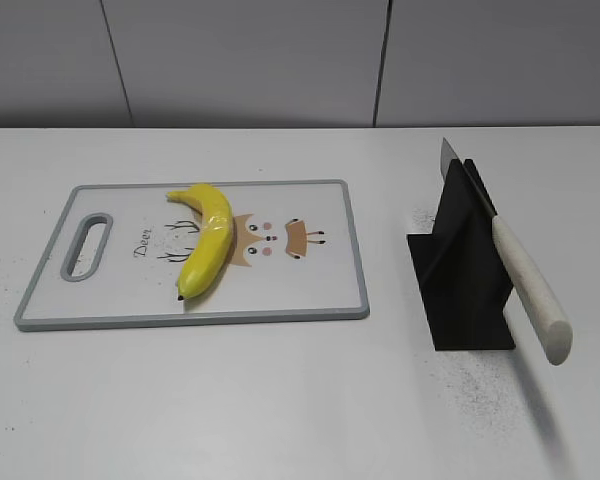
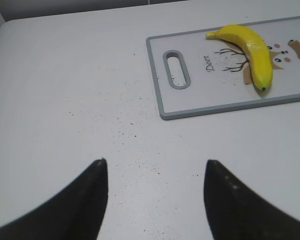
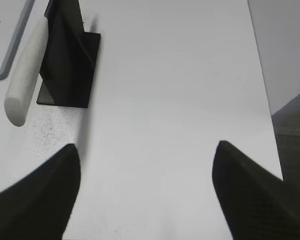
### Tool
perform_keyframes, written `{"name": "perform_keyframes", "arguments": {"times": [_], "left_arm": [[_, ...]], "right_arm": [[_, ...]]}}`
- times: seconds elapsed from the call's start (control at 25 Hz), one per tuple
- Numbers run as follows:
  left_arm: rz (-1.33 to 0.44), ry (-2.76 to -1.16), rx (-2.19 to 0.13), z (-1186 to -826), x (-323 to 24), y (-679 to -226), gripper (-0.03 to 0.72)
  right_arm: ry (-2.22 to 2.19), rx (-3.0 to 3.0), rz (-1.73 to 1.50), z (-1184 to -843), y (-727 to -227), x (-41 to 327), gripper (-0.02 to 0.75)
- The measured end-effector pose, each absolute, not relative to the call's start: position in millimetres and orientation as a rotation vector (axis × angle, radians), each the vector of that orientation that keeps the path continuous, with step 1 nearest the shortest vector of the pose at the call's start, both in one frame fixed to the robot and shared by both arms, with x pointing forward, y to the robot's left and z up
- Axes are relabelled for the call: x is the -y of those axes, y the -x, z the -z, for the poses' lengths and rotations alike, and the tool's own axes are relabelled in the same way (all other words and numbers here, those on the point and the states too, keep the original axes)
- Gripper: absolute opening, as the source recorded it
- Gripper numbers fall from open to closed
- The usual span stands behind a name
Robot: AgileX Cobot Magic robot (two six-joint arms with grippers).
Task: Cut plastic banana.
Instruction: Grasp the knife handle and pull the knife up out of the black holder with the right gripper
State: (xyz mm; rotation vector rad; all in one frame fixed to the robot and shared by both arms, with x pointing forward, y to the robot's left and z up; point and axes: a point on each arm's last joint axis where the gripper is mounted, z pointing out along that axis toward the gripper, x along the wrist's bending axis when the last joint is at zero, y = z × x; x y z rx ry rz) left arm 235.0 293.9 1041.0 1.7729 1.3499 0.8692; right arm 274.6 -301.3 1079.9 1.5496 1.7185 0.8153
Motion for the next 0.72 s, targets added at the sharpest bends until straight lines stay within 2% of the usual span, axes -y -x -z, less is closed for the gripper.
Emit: {"name": "perform_keyframes", "arguments": {"times": [0.48, 0.72], "left_arm": [[-0.869, -1.773, -1.35, -1041.0, -293.9, -235.0, 0.561], [-0.869, -1.773, -1.35, -1041.0, -293.9, -235.0, 0.555]], "right_arm": [[-1.759, -1.95, -0.62, -1096.9, -370.1, 287.8, 0.586], [-1.914, -2.054, -0.676, -1098.4, -422.0, 268.9, 0.583]]}}
